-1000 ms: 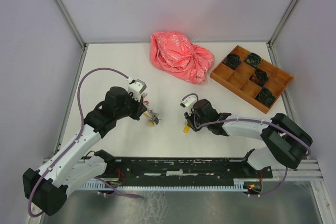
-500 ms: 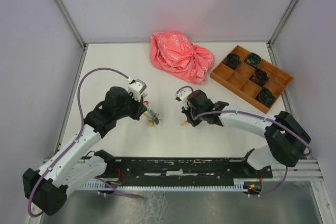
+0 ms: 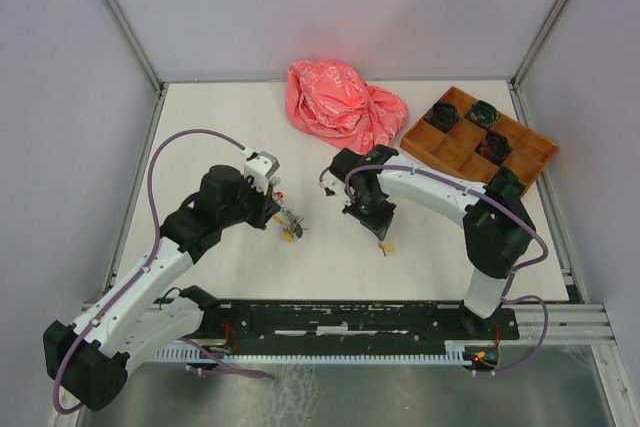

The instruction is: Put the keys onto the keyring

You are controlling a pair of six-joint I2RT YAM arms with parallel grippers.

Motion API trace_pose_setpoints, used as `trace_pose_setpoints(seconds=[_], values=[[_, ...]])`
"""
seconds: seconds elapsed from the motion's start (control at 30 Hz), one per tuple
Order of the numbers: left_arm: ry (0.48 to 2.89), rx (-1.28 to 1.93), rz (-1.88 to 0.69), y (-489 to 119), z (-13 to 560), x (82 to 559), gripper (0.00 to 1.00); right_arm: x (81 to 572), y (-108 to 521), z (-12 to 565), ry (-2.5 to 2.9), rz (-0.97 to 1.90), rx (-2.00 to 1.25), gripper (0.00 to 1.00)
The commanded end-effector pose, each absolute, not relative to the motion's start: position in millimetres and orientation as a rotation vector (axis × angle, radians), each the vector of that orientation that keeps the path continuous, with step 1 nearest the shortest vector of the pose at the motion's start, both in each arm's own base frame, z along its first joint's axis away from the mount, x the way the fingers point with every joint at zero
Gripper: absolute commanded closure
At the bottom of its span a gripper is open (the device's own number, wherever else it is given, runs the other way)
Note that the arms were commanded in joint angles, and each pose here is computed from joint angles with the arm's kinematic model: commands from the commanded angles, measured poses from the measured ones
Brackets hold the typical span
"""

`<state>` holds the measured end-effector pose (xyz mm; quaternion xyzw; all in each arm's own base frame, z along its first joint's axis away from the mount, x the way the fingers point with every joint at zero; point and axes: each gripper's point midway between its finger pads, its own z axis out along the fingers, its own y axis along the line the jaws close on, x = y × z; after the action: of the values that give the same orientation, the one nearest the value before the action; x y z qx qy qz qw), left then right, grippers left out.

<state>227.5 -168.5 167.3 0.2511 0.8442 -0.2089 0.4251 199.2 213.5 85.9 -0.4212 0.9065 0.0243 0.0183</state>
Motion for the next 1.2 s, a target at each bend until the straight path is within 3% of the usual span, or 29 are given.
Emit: trace_pose_setpoints(seconds=[0.0, 0.47, 0.8, 1.17], values=[[2.002, 0.641, -0.561, -176.3, 192.6, 233.8, 0.97, 178.9, 182.6, 97.2, 2.963, -0.082, -1.443, 0.98], [2.007, 0.642, -0.550, -174.4, 191.3, 233.6, 0.97, 230.5, 242.8, 29.0, 2.964, -0.054, -1.519, 0.99], [2.013, 0.633, -0.545, -173.7, 190.8, 235.1, 0.97, 244.5, 269.1, 46.9, 2.823, 0.107, -1.399, 0.70], [2.010, 0.629, -0.561, -176.1, 191.5, 235.1, 0.97, 239.0, 273.2, 74.9, 2.507, 0.356, -1.091, 0.64]])
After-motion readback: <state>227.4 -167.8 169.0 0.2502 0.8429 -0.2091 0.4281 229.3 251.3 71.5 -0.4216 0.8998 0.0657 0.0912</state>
